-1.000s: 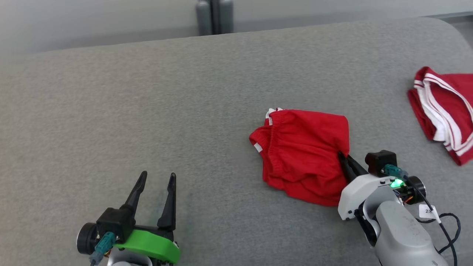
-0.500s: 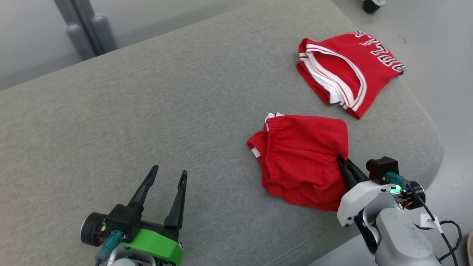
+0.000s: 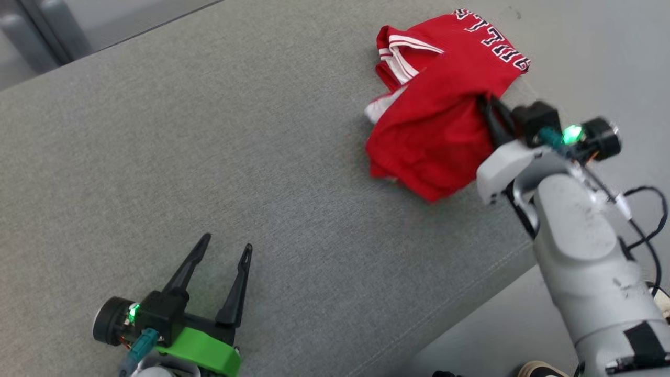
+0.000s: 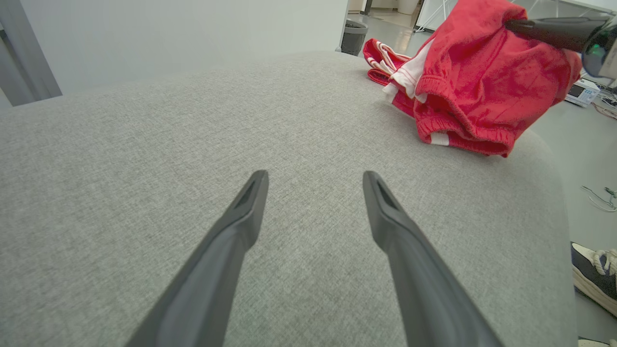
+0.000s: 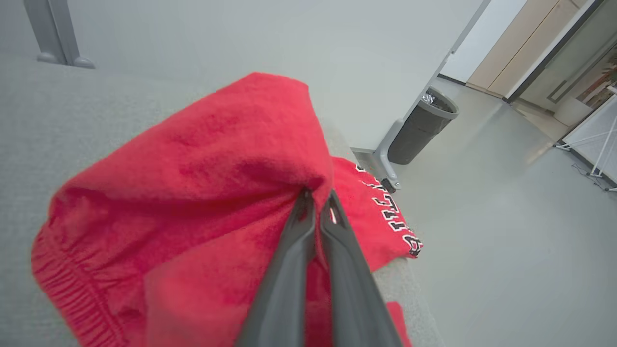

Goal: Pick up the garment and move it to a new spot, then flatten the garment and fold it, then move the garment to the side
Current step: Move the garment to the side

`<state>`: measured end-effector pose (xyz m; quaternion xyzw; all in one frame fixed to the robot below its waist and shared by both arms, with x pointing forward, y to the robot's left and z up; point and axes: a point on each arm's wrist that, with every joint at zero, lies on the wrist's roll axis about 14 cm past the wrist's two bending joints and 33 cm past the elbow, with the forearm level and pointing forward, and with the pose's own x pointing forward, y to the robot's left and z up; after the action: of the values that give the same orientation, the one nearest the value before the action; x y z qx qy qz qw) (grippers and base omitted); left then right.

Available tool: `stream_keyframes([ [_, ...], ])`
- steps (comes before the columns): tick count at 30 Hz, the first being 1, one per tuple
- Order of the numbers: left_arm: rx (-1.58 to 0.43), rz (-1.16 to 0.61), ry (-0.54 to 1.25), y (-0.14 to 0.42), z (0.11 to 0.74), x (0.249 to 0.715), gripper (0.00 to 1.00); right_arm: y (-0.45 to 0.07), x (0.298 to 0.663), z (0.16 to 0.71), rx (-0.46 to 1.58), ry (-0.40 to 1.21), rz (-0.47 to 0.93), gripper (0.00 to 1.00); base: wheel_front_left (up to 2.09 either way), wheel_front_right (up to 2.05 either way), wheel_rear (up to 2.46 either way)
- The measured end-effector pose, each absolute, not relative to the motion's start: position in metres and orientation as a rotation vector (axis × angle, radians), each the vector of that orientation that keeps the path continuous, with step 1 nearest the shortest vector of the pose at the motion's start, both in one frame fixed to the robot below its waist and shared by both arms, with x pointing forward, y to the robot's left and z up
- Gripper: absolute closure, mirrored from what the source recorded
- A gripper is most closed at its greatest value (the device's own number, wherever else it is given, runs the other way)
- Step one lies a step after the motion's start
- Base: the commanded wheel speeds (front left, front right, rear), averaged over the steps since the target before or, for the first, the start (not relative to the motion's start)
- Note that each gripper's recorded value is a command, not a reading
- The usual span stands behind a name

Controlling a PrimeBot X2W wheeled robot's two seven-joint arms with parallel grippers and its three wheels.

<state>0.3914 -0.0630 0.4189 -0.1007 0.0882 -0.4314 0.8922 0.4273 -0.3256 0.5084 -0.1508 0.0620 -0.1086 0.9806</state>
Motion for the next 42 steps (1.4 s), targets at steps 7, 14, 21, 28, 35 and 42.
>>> stream_keyframes([
  [7, -0.196, -0.817, 0.186, -0.03, 0.405, 0.419, 0.0, -0.376, 0.472, 0.545, -0.387, 0.119, -0.371, 1.0, 0.0, 0.0, 0.0],
  [14, -0.191, -0.754, 0.222, -0.001, 0.383, 0.434, 0.0, -0.417, 0.477, 0.53, -0.481, 0.211, -0.528, 0.0, 0.0, 0.0, 0.0],
  [21, -0.215, -0.673, 0.244, 0.019, 0.372, 0.442, 0.0, -0.411, 0.5, 0.523, -0.457, 0.114, -0.522, 0.0, 0.0, 0.0, 0.0],
  [28, -0.207, -0.608, 0.222, 0.032, 0.381, 0.45, 0.0, -0.36, 0.527, 0.554, -0.367, -0.055, -0.372, 0.0, 0.0, 0.0, 0.0],
  [35, -0.204, -0.51, 0.185, 0.052, 0.399, 0.455, 0.0, -0.297, 0.509, 0.548, -0.226, -0.129, -0.197, 0.0, 0.0, 0.0, 0.0],
  [42, -0.187, -0.346, 0.154, 0.097, 0.413, 0.455, 0.0, -0.242, 0.49, 0.525, -0.064, -0.116, -0.067, 0.0, 0.0, 0.0, 0.0],
])
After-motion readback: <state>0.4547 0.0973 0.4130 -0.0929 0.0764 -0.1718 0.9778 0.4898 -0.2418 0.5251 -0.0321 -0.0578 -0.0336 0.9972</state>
